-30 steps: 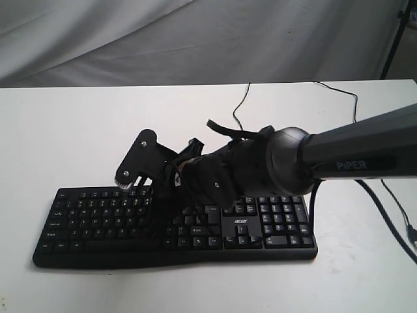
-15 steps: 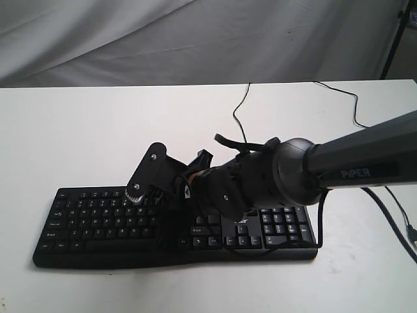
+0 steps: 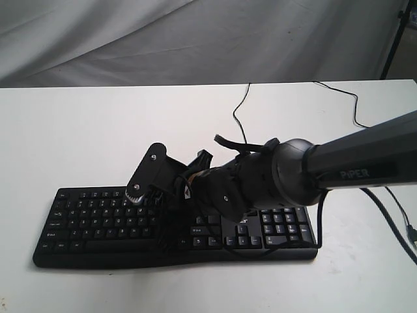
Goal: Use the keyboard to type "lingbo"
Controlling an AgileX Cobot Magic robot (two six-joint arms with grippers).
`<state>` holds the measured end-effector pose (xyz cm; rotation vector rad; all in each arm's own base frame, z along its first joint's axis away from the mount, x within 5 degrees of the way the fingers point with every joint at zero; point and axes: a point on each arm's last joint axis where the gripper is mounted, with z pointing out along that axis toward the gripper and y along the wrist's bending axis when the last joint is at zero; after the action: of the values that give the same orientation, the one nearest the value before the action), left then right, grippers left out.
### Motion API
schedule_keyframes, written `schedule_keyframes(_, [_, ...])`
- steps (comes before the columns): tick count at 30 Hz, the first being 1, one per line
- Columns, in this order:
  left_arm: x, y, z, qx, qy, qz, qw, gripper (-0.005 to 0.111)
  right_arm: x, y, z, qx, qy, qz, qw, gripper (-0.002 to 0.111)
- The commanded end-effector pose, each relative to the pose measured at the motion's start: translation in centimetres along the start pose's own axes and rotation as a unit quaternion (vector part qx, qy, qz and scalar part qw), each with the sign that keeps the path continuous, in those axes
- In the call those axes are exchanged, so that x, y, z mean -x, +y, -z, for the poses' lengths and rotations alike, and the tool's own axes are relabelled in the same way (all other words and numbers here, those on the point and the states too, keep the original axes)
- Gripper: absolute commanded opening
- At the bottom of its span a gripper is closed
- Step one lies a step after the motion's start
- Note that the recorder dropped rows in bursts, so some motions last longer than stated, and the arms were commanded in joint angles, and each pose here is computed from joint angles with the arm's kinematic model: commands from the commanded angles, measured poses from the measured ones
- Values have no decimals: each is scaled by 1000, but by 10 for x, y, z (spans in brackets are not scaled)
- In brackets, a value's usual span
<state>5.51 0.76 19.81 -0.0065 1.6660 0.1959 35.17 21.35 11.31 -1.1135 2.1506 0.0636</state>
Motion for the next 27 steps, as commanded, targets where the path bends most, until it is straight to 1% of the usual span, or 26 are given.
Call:
schedule_keyframes(1, [-1, 0, -1, -2, 2, 1, 1000, 1, -1, 1, -1, 1, 1, 3, 1000, 0])
schedule_keyframes(10, [-1, 0, -1, -2, 2, 1, 1000, 1, -3, 9, -6, 10, 9, 1, 1000, 0])
schedule_keyframes(19, [-1, 0, -1, -2, 2, 1, 1000, 1, 0, 8, -2, 9, 5, 1, 1000, 0])
schedule_keyframes(27, [-1, 0, -1, -2, 2, 1, 1000, 1, 25, -3, 30, -11, -42, 3, 999, 0])
